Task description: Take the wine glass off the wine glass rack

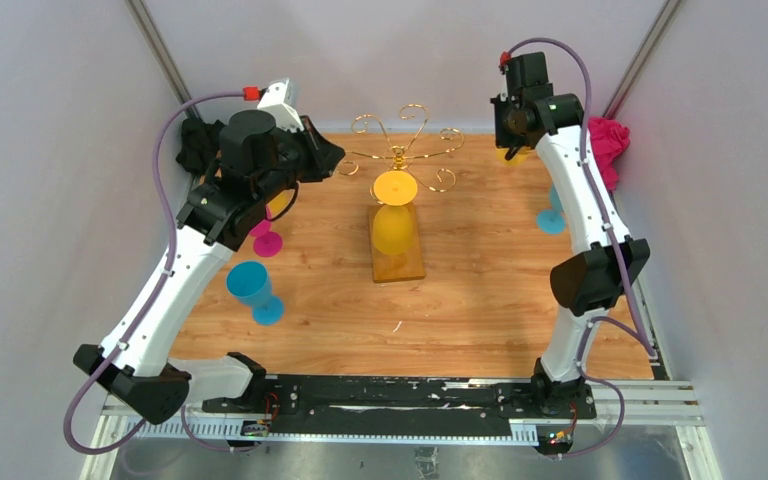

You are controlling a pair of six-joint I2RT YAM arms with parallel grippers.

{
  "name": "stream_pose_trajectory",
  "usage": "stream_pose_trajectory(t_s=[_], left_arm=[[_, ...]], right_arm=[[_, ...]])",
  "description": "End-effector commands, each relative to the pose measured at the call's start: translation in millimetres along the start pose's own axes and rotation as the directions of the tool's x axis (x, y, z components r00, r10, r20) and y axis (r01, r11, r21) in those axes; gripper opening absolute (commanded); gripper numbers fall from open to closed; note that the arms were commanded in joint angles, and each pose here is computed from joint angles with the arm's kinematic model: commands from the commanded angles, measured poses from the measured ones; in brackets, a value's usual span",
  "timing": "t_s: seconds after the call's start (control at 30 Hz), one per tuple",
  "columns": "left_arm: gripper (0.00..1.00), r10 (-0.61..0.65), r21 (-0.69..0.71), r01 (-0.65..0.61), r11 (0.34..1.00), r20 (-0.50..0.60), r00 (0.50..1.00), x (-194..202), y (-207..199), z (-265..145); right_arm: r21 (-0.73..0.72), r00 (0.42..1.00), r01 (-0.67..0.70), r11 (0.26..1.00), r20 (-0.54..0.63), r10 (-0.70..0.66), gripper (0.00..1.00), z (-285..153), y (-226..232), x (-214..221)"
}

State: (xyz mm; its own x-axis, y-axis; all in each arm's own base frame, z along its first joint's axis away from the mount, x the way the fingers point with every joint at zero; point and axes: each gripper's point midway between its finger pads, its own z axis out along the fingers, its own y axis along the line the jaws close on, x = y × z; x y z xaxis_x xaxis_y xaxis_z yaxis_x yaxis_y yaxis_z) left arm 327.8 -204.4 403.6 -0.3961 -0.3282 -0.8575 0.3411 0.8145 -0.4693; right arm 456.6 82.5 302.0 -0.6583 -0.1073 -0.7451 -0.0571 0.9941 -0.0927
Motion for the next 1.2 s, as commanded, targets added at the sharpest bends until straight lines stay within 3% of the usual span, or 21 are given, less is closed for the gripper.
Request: stream_pose_trajectory(t_s=[0.0,0.13,0.53,1.17], left_arm=[[0.00,0.048,-0.053,-0.048,0.997,0.000,0.999,2.2,9.1,-8.3],[0.00,0.062,-0.056,-0.062,0.997,-0.002,0.998,3.9,10.2,-9.1],[0.00,0.070,-0.056,-0.070,0.996,-0.003,0.998,5.9,11.3,-11.7],[0.00,0.064,-0.060,-0.065,0.996,-0.017,0.998,12.0,12.9,-8.8]], right_arm=[[-0.041,0.995,-0.012,0.999,-0.094,0.009,0.00,26.8,-1.3,24.2],[-0.134,0.986,-0.032,0.990,-0.165,0.010,0.00,51.5,11.7,50.1],[-0.204,0.932,-0.051,0.978,-0.361,-0.027,0.00,95.4,30.5,116.6],[-0.177,0.862,-0.032,0.984,-0.503,-0.063,0.00,107.8,29.5,154.3]])
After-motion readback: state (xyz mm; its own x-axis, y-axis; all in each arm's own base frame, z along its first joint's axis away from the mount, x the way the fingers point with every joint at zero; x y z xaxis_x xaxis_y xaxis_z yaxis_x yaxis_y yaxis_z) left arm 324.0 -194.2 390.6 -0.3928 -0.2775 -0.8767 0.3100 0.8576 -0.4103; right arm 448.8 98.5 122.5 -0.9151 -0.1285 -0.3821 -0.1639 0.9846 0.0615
